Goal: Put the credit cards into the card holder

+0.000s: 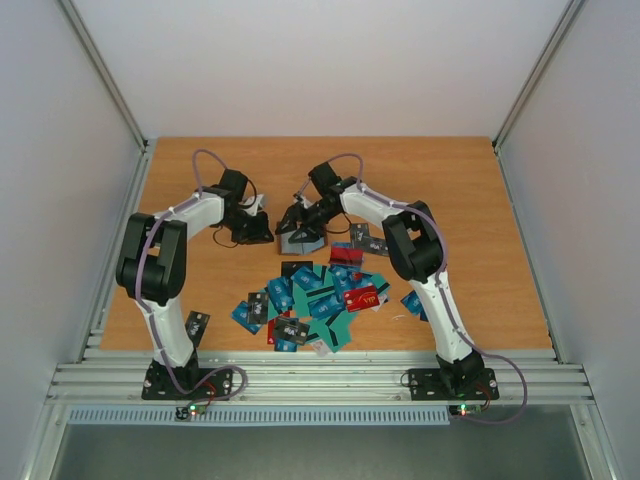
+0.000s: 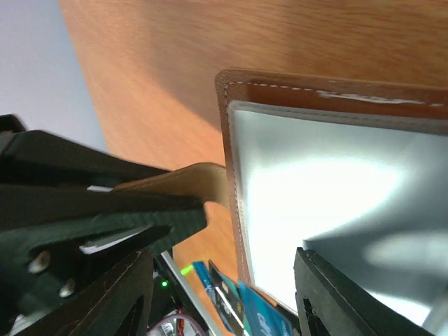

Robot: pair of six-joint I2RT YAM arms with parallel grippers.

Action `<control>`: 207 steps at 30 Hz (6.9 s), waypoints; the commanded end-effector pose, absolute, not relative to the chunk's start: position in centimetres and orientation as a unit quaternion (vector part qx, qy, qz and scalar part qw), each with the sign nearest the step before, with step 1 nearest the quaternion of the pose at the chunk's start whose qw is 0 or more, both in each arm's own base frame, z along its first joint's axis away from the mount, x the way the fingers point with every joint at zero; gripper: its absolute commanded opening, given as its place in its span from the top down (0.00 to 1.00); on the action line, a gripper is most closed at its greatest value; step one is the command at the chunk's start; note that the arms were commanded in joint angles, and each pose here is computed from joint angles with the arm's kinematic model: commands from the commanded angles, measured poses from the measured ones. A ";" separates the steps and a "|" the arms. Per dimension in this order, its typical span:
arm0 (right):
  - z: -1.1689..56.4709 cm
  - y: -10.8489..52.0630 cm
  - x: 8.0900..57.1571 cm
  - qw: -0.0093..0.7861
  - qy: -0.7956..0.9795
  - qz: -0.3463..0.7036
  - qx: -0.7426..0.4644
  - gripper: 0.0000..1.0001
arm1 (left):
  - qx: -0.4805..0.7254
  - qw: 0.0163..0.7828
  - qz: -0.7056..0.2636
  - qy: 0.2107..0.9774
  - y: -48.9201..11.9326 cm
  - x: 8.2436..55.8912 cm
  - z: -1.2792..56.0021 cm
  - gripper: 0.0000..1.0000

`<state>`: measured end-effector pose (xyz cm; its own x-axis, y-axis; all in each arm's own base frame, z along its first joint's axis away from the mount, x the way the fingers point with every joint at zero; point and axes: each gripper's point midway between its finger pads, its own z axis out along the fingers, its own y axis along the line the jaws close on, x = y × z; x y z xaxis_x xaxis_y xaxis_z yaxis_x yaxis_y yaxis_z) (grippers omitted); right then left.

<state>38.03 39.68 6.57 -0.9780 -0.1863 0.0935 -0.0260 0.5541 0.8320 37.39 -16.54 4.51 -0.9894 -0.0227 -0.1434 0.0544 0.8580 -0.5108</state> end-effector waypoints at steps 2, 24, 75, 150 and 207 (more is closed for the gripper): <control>5.1 40.3 38.3 0.100 -0.878 -0.464 0.051 0.44 | 0.012 0.072 -0.274 0.959 -16.4 37.0 4.9 0.77; 5.6 38.7 38.5 0.095 -0.877 -0.468 0.058 0.47 | 0.033 0.121 -0.386 0.914 -20.6 37.1 9.2 0.60; 12.5 31.8 35.6 0.021 -0.918 -0.389 0.072 0.55 | 0.118 0.149 -0.364 0.912 -25.9 31.2 16.8 0.60; 2.9 23.6 7.2 0.134 -0.938 -0.292 -0.133 0.37 | 0.266 -0.034 -0.280 0.922 -31.7 13.1 6.6 0.56; 4.3 26.0 10.0 0.045 -0.907 -0.404 -0.108 0.86 | 0.240 -0.132 -0.359 0.892 -34.2 10.5 1.9 0.63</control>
<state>8.14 24.67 1.98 -0.9518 0.1604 0.2613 0.2973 0.6910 0.6589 11.34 -34.58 2.68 -0.8512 0.5241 0.0287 0.3509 0.6088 -0.7115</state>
